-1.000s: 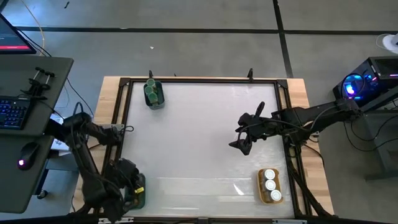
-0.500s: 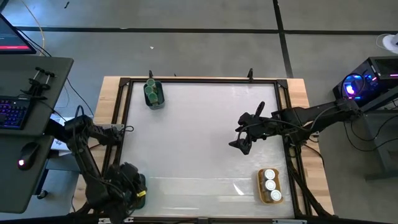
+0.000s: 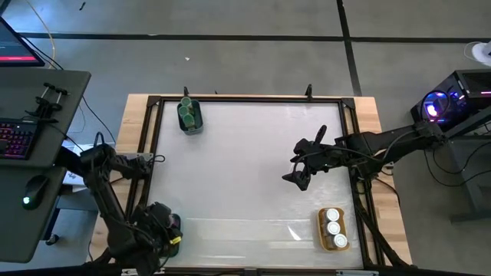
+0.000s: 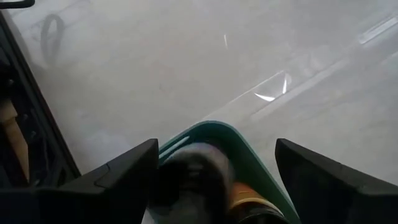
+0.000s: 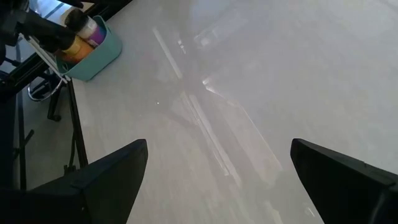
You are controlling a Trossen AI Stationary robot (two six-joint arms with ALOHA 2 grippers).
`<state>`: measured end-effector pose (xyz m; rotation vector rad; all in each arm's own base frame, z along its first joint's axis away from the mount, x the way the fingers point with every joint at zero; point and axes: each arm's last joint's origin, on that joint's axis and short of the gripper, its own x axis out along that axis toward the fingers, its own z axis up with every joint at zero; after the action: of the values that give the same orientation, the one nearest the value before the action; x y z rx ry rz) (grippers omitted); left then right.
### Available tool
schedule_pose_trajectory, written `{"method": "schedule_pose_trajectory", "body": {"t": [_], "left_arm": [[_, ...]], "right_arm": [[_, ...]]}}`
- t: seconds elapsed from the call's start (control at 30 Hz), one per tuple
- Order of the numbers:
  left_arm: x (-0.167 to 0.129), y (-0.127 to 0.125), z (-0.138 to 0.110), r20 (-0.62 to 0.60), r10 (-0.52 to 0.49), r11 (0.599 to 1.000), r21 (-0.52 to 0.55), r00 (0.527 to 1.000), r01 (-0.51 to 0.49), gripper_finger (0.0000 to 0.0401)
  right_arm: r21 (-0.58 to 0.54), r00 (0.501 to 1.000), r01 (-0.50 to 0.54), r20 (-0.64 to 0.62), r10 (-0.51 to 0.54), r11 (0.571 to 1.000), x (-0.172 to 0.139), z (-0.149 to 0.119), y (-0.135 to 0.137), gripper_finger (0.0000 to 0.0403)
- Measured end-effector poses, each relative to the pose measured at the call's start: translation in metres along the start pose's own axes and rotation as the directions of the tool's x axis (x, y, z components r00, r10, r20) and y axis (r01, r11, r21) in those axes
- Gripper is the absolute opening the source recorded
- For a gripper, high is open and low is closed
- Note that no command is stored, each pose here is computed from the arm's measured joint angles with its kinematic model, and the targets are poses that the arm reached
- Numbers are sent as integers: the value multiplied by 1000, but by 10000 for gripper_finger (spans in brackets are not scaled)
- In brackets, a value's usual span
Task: Sort spices by type
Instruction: Put the black seasoning bottle into the green bin
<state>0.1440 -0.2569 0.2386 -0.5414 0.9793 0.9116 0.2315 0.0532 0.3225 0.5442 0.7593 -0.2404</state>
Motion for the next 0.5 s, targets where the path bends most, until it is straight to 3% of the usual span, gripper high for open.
{"method": "schedule_pose_trajectory", "body": {"t": [0.27,0.5], "left_arm": [[-10,8,12,8,-10,1000,-2,1000,10,309],[-38,23,41,57,-140,989,45,989,137,310]], "right_arm": [[0,1000,0,0,0,1000,0,0,0,392],[-8,1000,0,0,0,1000,0,0,0,392]]}}
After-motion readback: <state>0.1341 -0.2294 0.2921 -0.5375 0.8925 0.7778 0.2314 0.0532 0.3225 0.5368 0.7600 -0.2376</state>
